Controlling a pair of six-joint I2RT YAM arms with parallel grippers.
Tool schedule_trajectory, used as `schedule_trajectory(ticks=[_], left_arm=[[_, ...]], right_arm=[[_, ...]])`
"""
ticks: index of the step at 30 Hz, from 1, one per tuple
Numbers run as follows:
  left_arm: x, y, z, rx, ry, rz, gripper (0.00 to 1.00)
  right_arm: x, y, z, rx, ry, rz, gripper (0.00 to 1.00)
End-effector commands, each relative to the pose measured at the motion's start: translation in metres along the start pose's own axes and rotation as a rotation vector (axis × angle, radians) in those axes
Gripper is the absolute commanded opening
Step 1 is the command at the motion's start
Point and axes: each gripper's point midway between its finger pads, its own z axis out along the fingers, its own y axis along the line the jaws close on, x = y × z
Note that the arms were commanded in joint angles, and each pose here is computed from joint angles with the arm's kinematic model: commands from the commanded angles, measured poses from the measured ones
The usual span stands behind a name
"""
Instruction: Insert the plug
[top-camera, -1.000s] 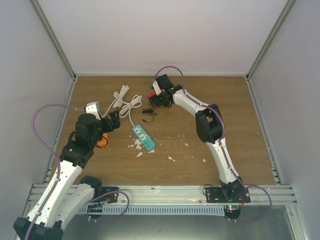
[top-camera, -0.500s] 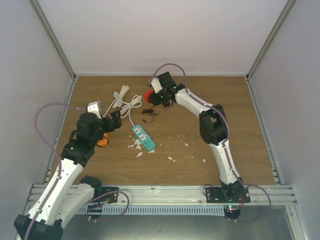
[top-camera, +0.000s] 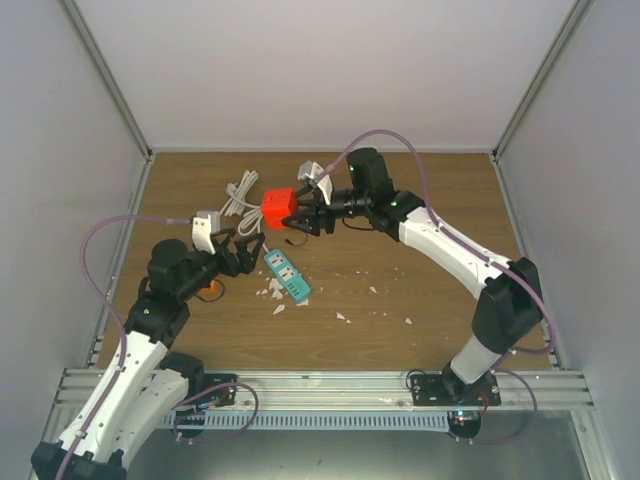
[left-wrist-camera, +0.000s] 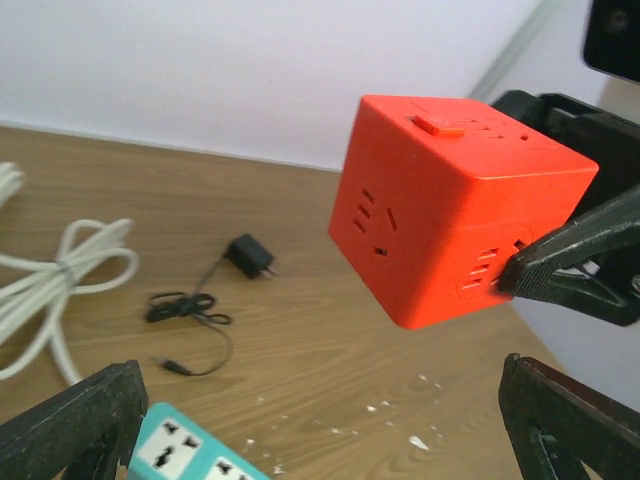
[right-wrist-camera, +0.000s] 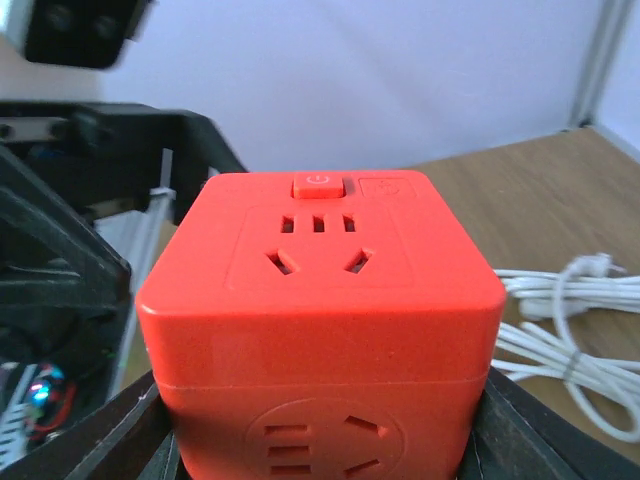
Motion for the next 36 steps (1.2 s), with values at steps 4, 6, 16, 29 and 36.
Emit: schedule_trajectory(ticks=[4, 6, 16, 29, 36], left_arm=[[0.0, -0.068, -0.024, 0.427, -0.109, 0.181, 0.99], [0.001, -0.079, -0.036, 0.494, -0.142, 0.219, 0.99], [0.015, -0.087, -0.027, 0.587, -0.075, 0.217, 0.98], [0.026, -0.105, -0.03, 0.711, -0.048, 0.247, 0.68], [0.034, -0.118, -0.03, 0.768, -0.025, 0.272, 0.05]], right_arm=[[0.005, 0.056, -0.015, -0.288, -0.072, 0.01, 0.13], [0.006, 0.068, -0.019, -0.368, -0.074, 0.01, 0.13], [-0.001, 0.1, -0.037, -0.541, -0.109, -0.038, 0.13], [0.006, 0.115, -0.041, -0.649, -0.112, -0.059, 0.15], [0.007, 0.114, -0.035, -0.626, -0.098, -0.06, 0.2]])
